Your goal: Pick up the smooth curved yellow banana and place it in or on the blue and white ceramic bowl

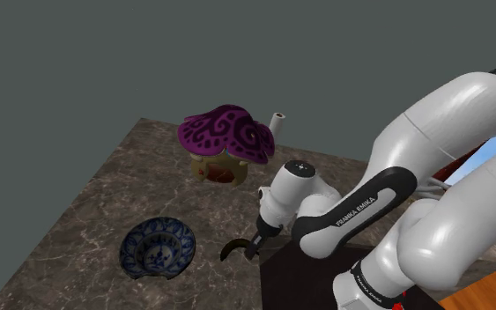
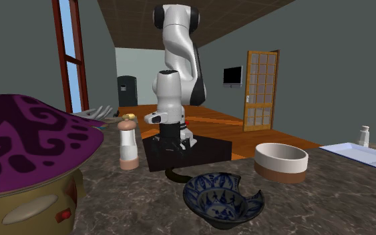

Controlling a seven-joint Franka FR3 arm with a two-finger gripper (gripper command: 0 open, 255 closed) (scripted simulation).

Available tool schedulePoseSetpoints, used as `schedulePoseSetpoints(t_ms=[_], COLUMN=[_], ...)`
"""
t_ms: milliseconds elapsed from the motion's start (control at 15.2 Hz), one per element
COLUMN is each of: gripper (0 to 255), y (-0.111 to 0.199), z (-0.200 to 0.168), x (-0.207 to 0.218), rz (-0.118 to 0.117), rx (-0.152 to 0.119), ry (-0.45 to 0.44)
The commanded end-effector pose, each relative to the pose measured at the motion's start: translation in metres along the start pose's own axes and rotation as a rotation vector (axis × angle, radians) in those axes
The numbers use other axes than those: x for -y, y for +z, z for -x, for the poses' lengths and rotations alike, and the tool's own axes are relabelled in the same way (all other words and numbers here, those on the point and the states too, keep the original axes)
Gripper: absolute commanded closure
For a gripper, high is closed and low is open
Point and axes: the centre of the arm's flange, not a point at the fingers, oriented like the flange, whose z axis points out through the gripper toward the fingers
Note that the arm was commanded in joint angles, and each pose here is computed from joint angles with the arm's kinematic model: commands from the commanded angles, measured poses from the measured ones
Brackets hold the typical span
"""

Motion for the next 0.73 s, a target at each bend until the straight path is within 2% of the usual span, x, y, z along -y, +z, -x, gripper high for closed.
schedulePoseSetpoints(t_ms=[0,396,462,660], gripper=[0,0,255,255], y=[0.0056,0.0056,0.0056,0.0056], z=[0.0001,0.0001,0.0001,0.0001], x=[0.001,0.001,0.001,0.001], rz=[-0.001,-0.001,-0.001,-0.001], rx=[-0.001,-0.001,-0.001,-0.001], ry=[0.0,0.0,0.0,0.0])
